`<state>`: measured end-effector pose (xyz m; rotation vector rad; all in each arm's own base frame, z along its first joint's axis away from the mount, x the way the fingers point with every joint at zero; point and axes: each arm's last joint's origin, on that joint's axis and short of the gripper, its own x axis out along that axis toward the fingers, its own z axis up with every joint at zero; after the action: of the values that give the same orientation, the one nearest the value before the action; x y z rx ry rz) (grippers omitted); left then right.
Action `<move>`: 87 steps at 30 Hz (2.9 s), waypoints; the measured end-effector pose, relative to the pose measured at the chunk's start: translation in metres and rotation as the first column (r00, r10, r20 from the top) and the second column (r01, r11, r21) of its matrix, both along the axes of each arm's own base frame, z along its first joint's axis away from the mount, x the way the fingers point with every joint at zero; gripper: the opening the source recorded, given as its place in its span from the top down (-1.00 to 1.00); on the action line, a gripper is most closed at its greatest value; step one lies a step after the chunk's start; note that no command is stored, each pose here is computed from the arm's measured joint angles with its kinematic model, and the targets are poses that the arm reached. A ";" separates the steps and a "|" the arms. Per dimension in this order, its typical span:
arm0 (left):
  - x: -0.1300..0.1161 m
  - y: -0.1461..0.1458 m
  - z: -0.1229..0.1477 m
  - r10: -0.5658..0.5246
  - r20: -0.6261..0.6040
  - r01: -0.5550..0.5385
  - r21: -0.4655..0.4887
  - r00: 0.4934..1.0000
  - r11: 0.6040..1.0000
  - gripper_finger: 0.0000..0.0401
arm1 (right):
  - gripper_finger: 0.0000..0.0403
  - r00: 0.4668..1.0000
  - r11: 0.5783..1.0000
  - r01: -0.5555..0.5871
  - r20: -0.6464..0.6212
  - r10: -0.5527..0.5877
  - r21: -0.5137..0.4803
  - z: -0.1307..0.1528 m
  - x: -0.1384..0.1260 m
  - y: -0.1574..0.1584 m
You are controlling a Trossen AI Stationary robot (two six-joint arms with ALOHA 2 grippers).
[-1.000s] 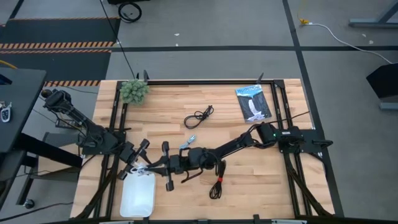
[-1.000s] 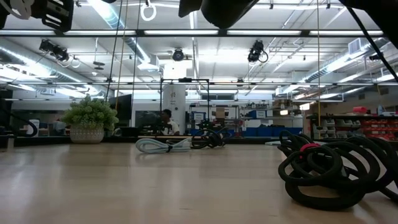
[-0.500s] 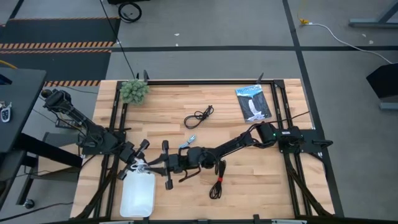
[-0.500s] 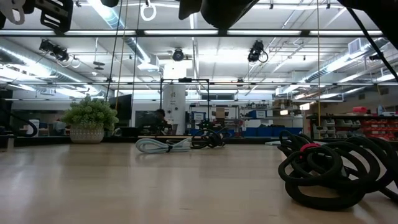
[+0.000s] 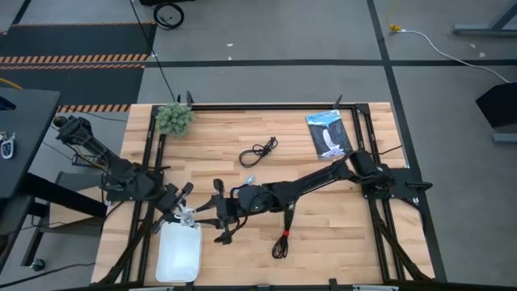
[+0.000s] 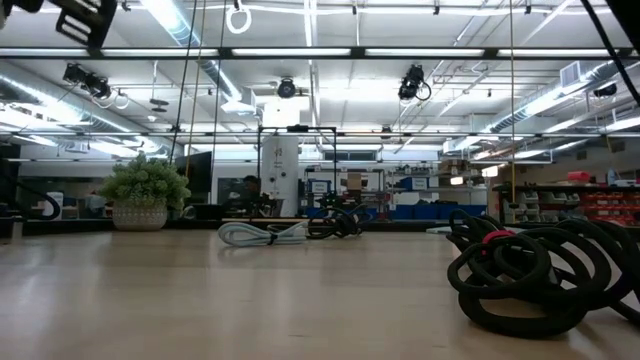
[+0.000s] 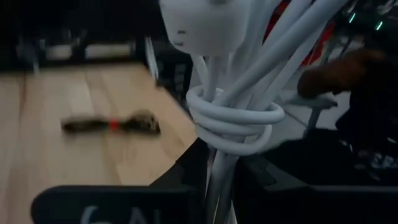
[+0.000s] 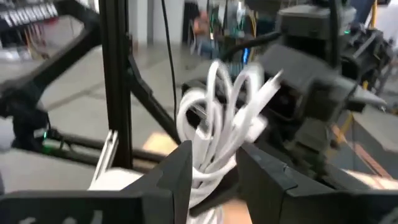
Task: Pick and place USB-C Cables
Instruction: Put the white charger cable into the white bin
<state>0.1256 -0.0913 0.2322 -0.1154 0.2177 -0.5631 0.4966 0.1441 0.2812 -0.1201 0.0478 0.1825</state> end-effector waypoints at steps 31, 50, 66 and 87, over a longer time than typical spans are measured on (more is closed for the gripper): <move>-0.020 -0.041 -0.026 -0.073 -0.325 0.101 0.067 0.943 0.993 0.74 | 0.35 0.965 0.979 0.181 -0.175 -0.195 -0.098 0.038 -0.050 0.027; -0.020 -0.041 -0.027 -0.044 -0.333 0.071 0.068 0.942 0.995 0.74 | -0.01 0.997 0.999 0.036 -0.072 -0.034 0.028 -0.061 0.017 0.012; -0.020 -0.041 -0.026 -0.051 -0.316 0.080 0.081 0.947 0.993 0.74 | -0.24 0.983 1.000 0.003 -0.182 -0.008 -0.024 -0.061 0.058 0.043; -0.017 -0.039 -0.024 0.049 -0.225 -0.016 0.148 0.973 0.989 0.67 | 0.38 0.990 0.997 0.011 -0.137 -0.022 -0.078 -0.057 0.061 0.037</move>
<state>0.1083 -0.1301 0.2079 -0.0417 0.4792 -0.4990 0.5574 0.1816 0.2240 -0.1836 0.1940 0.1725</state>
